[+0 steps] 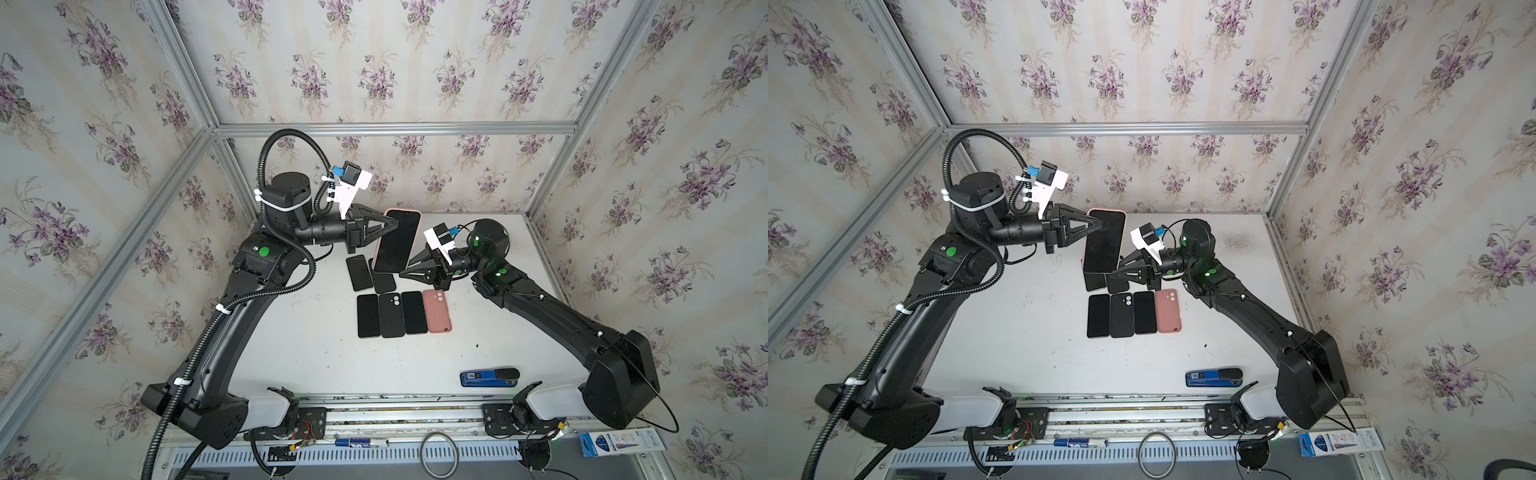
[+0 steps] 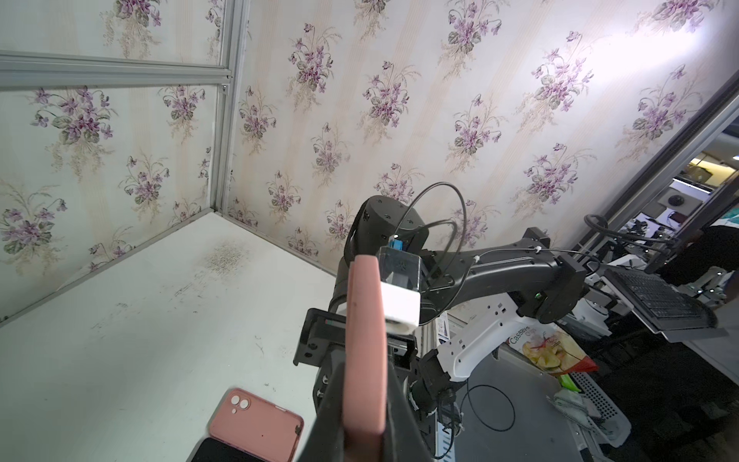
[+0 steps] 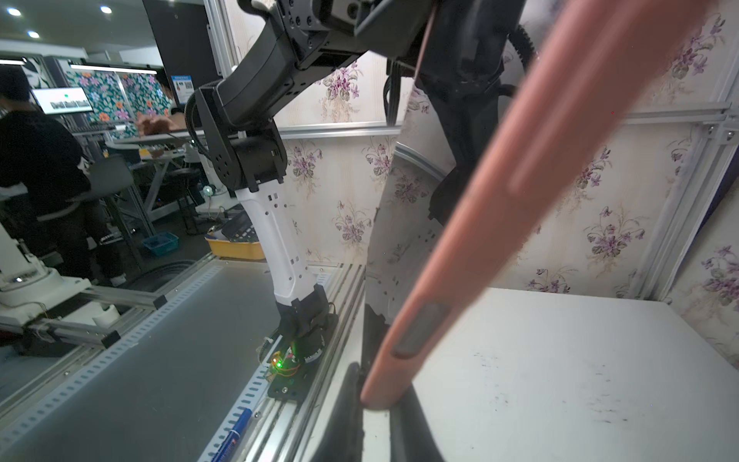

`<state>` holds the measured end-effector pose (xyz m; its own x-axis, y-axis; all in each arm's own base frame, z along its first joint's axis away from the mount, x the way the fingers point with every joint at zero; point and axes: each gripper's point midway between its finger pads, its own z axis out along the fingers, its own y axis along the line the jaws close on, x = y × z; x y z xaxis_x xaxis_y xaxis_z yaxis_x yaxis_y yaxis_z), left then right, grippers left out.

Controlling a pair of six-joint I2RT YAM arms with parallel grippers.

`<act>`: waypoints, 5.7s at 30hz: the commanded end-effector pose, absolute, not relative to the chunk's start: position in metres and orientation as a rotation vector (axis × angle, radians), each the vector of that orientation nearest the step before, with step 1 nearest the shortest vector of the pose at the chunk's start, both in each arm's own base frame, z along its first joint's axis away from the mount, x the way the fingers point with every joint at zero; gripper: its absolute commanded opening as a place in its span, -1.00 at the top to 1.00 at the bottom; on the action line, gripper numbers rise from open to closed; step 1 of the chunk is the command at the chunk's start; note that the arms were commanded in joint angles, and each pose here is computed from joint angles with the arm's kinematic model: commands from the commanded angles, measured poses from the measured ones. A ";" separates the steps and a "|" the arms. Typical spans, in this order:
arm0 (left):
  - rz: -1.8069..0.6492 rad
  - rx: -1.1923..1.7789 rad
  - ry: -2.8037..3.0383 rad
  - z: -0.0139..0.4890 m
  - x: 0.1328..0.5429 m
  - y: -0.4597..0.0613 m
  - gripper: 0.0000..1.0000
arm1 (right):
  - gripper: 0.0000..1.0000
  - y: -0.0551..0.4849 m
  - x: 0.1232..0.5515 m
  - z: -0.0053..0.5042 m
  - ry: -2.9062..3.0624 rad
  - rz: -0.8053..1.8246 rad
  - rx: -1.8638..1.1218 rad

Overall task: Take the phone out of the phone case
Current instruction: Remove the phone case from the phone.

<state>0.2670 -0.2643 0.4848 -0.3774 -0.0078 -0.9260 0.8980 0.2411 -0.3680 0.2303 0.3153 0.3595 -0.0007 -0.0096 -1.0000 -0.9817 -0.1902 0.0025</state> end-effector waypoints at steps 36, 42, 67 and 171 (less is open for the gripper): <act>-1.619 0.069 1.516 0.508 0.308 -0.219 1.00 | 0.01 0.311 0.223 0.403 1.183 1.645 -0.642; -1.598 0.052 1.508 0.507 0.310 -0.214 1.00 | 0.00 0.310 0.219 0.399 1.178 1.665 -0.643; -1.622 0.094 1.494 0.504 0.302 -0.216 1.00 | -0.04 0.319 0.232 0.400 1.186 1.665 -0.616; -1.657 0.102 1.489 0.494 0.301 -0.224 1.00 | -0.19 0.316 0.246 0.385 1.188 1.779 -0.542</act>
<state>0.3100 -0.2245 0.4789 -0.6375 -0.5340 -0.5554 0.5837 0.1358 -0.8005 0.2471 0.3193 0.3704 -0.5351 0.4011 -0.7435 -0.8356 -0.1219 0.5356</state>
